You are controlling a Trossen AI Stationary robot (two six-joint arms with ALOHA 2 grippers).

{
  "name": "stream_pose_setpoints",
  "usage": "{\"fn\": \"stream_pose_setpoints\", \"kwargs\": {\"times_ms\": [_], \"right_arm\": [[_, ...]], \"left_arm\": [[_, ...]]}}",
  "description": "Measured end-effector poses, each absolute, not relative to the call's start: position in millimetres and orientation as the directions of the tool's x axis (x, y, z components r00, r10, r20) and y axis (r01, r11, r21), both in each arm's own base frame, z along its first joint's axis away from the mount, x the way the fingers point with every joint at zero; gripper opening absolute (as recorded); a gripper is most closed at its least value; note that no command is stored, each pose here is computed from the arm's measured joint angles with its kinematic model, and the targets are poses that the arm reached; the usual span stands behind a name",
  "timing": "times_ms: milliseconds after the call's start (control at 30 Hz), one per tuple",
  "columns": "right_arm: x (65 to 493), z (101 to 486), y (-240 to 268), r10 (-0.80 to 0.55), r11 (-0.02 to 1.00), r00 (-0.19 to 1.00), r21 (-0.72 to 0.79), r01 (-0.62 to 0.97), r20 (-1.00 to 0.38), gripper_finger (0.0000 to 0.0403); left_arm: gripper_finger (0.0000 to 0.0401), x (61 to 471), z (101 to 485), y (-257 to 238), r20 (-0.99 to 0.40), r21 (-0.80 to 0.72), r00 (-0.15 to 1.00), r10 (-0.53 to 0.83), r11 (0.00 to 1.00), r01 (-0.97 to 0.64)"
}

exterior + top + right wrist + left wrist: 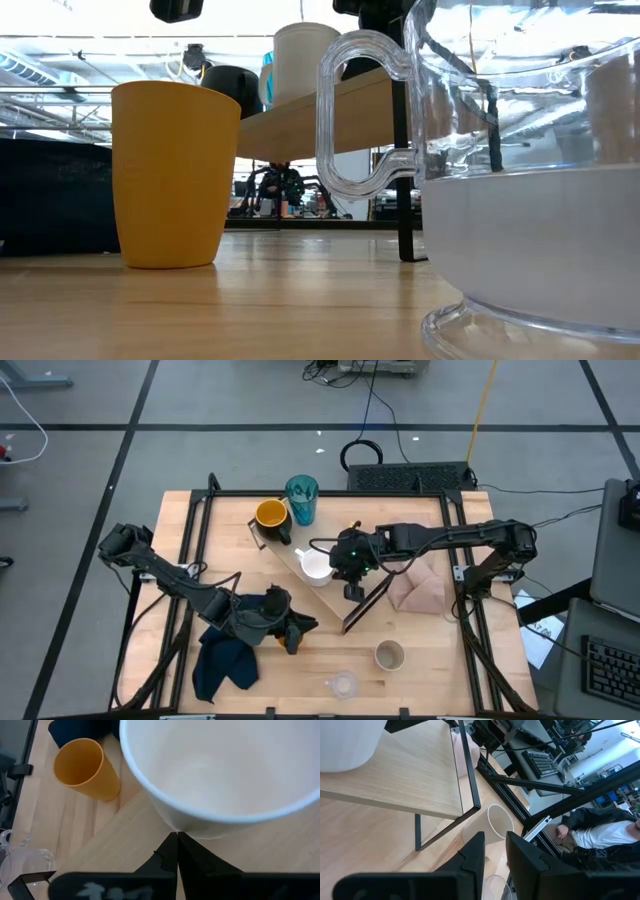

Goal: Stack small to large cups/mugs on shelf
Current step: Put the white mug on the shelf

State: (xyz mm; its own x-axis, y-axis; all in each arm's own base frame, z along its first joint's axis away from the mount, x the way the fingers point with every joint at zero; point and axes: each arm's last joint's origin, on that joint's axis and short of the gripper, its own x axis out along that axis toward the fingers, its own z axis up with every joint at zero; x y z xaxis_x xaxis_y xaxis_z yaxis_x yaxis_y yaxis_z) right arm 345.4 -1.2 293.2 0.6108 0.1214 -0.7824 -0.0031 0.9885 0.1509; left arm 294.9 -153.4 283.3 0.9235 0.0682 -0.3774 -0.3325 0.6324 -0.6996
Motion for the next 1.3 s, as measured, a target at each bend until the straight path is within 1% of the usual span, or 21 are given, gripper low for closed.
{"fn": "stream_pose_setpoints", "kwargs": {"times_ms": [367,533,633,1000,1300], "right_arm": [[349.5,296.6,-1.2,0.121,0.988,0.653,0.156,-0.004,-0.748,0.0000],[349.6,296.6,-1.3,0.120,0.987,0.654,0.158,-0.001,-0.747,0.0000],[349.7,296.6,-1.9,0.097,0.989,0.656,0.146,0.021,-0.749,0.0000],[353.4,300.1,-3.6,0.089,0.983,0.696,0.174,0.052,-0.713,0.0000],[354.4,301.1,-6.6,0.080,0.982,0.707,0.177,0.064,-0.703,0.0000]], "left_arm": [[0.0078,295.1,283.3,-153.1,-0.378,-0.695,0.923,0.069,0.637,-0.332],[0.0078,295.1,283.3,-153.1,-0.378,-0.695,0.923,0.069,0.637,-0.332],[0.0078,295.1,283.3,-153.1,-0.378,-0.696,0.923,0.069,0.637,-0.332],[0.0078,295.0,283.3,-153.4,-0.378,-0.699,0.923,0.065,0.633,-0.331],[0.0078,294.0,283.3,-155.3,-0.379,-0.700,0.924,0.059,0.635,-0.327]]}}
